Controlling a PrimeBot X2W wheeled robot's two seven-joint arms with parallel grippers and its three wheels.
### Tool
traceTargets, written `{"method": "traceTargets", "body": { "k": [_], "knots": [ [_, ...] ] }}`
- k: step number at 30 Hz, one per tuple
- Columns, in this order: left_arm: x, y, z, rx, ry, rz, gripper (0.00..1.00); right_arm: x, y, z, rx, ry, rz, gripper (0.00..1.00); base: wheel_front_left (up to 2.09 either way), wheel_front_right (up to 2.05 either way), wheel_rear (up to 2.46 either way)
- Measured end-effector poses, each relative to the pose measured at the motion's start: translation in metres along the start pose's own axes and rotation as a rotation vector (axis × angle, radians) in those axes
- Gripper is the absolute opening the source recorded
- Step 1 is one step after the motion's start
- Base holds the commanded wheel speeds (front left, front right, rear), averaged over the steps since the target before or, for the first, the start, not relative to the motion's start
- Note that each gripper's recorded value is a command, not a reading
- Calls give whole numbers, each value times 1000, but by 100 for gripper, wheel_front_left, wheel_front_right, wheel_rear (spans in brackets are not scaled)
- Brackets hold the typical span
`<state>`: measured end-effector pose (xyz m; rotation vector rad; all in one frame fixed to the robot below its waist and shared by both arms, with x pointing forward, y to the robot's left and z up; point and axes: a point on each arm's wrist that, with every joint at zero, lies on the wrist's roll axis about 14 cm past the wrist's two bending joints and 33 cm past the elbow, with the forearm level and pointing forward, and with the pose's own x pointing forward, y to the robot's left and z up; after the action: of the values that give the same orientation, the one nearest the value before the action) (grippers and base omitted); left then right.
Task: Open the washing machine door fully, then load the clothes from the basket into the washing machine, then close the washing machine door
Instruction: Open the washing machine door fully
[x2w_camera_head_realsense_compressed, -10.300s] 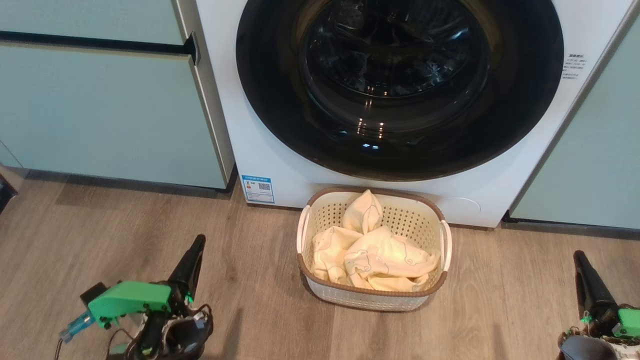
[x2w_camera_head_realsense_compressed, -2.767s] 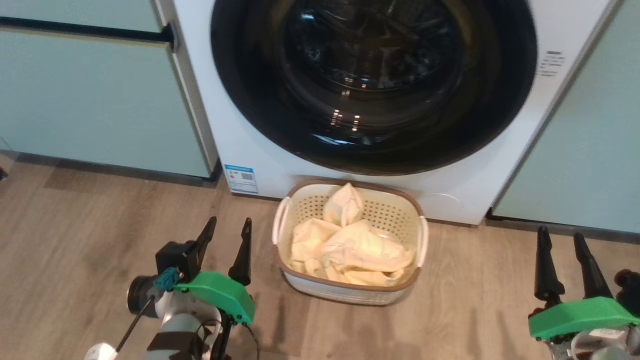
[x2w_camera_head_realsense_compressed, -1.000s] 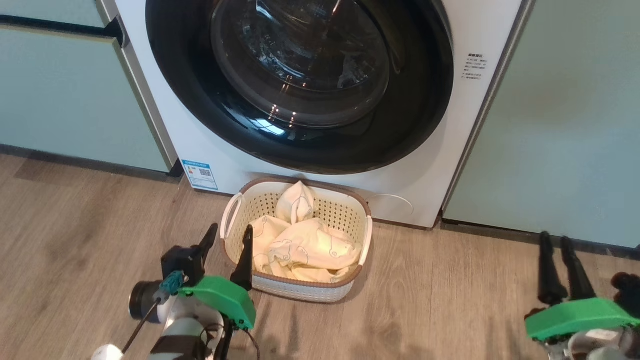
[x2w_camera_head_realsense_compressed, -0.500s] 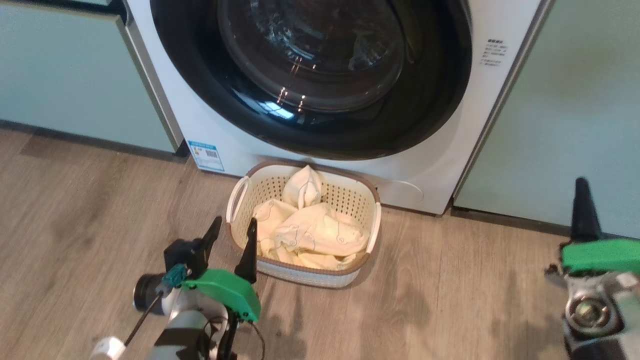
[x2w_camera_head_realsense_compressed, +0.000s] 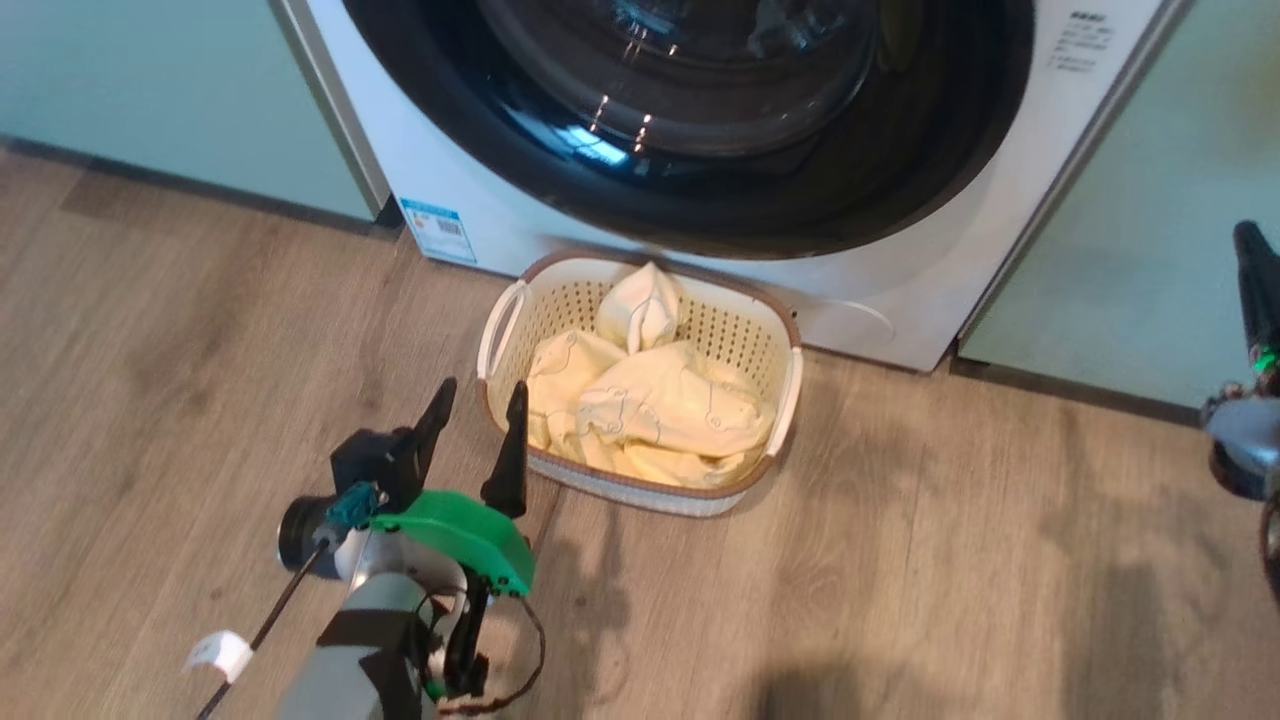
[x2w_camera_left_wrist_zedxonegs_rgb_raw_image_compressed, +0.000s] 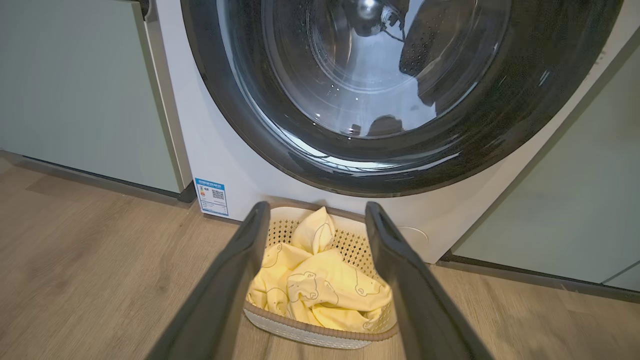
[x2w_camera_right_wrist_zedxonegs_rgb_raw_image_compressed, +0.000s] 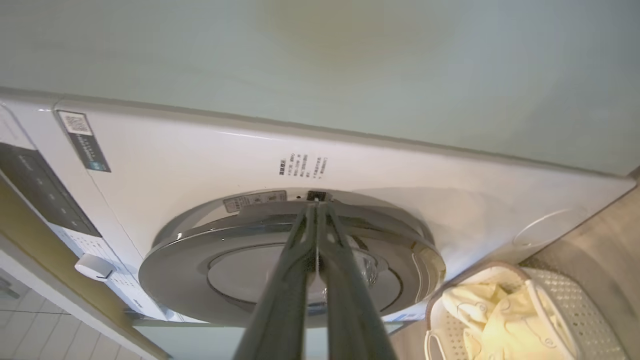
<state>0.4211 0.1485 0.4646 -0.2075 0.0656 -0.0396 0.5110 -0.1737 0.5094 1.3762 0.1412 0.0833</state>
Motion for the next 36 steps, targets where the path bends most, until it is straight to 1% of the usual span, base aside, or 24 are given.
{"method": "traceTargets", "body": {
  "k": [8,9,11,16,19,28,36],
  "knots": [
    [14,8,-7,3,15,19,100,32,-31,-23,137,167,-95,0,0,0,0],
    [18,10,-9,4,18,24,100,40,-37,-28,143,202,-112,0,0,0,0],
    [22,12,-11,6,23,28,100,49,-40,-32,150,227,-122,0,0,0,0],
    [31,16,-15,10,29,33,100,69,-41,-42,170,287,-122,0,0,0,0],
    [39,17,-20,5,38,35,100,86,-42,-49,206,329,-121,0,0,0,0],
    [51,23,-32,8,62,47,100,107,-64,-74,234,445,-178,0,0,0,0],
    [59,29,-41,17,78,59,100,130,-72,-90,243,492,-185,0,0,0,0]
  ]
}}
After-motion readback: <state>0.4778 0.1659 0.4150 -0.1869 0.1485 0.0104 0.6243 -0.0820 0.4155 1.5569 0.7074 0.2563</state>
